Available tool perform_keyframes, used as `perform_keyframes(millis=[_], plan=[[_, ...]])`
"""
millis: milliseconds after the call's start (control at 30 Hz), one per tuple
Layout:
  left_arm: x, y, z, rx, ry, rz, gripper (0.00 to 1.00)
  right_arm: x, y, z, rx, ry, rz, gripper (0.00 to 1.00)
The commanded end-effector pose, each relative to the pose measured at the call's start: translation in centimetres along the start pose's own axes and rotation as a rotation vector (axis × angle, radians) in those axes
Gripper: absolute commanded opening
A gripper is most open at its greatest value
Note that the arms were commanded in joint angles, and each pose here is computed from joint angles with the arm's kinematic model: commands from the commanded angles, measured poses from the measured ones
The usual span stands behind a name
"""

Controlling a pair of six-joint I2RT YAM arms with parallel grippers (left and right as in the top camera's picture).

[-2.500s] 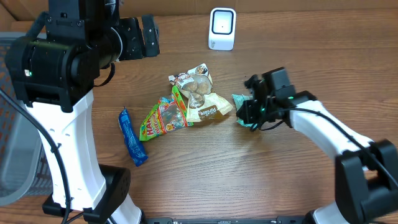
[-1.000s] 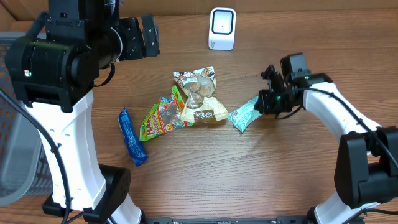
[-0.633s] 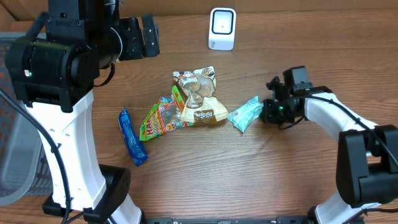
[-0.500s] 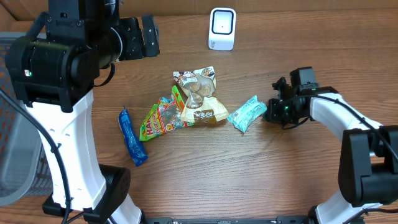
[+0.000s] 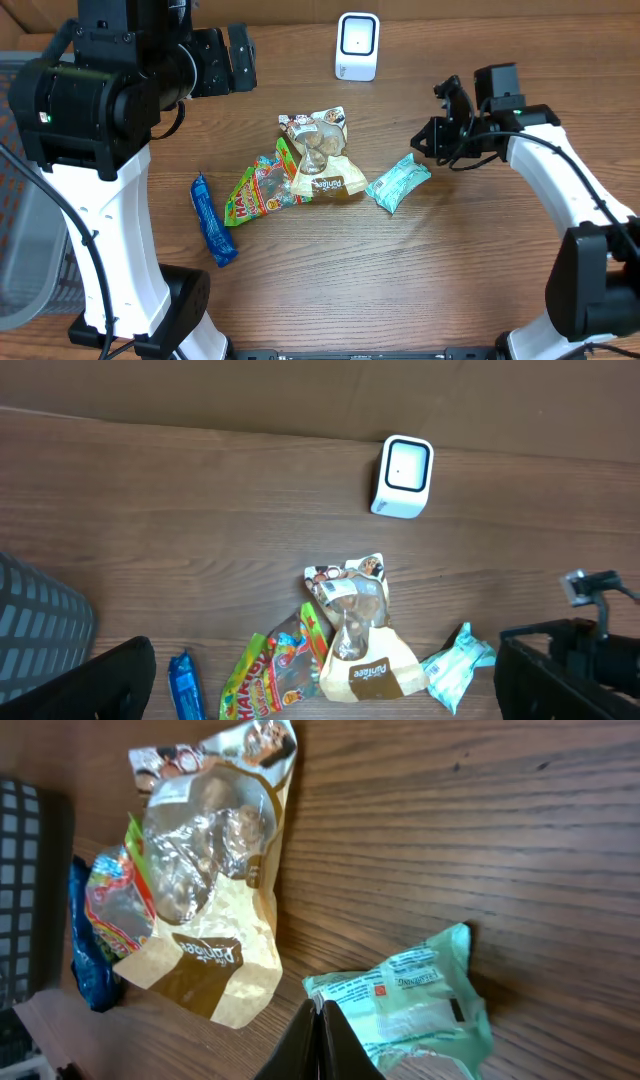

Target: Scan the item barcode

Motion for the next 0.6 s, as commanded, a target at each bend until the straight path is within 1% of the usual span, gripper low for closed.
perform_keyframes(millis=[0, 167, 333, 433, 567], plan=[[-0.1, 0.0, 0.0, -0.001, -0.004, 0.003, 1.00, 2.7, -1.5, -1.8, 0.046, 0.084, 0.014, 0.04], [-0.1, 0.0, 0.0, -0.001, -0.004, 0.003, 1.00, 5.7, -3.6, -4.6, 0.104, 0.196, 0.011, 0.04], [-0.1, 0.0, 0.0, -0.001, -0.004, 0.003, 1.00, 7.2, -5.7, -7.2, 0.166, 0.293, -0.054, 0.04], [-0.1, 0.0, 0.0, -0.001, -0.004, 0.003, 1.00, 7.2, -6.1, -7.5, 0.171, 0.310, -0.085, 0.04], [-0.1, 0.0, 0.0, -0.001, -0.004, 0.003, 1.00, 6.8, -6.5, -6.6, 0.162, 0.292, -0.113, 0.05]])
Point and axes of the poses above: each gripper's point midway between its finger pads, its own x axis out along the fingers, its own y axis along the line the jaws close on, z = x × y, the point moved 6 cm from there along -x, back along the fingers, and after that the axes turned 7 degrees about -x, right-handed, at the moved point
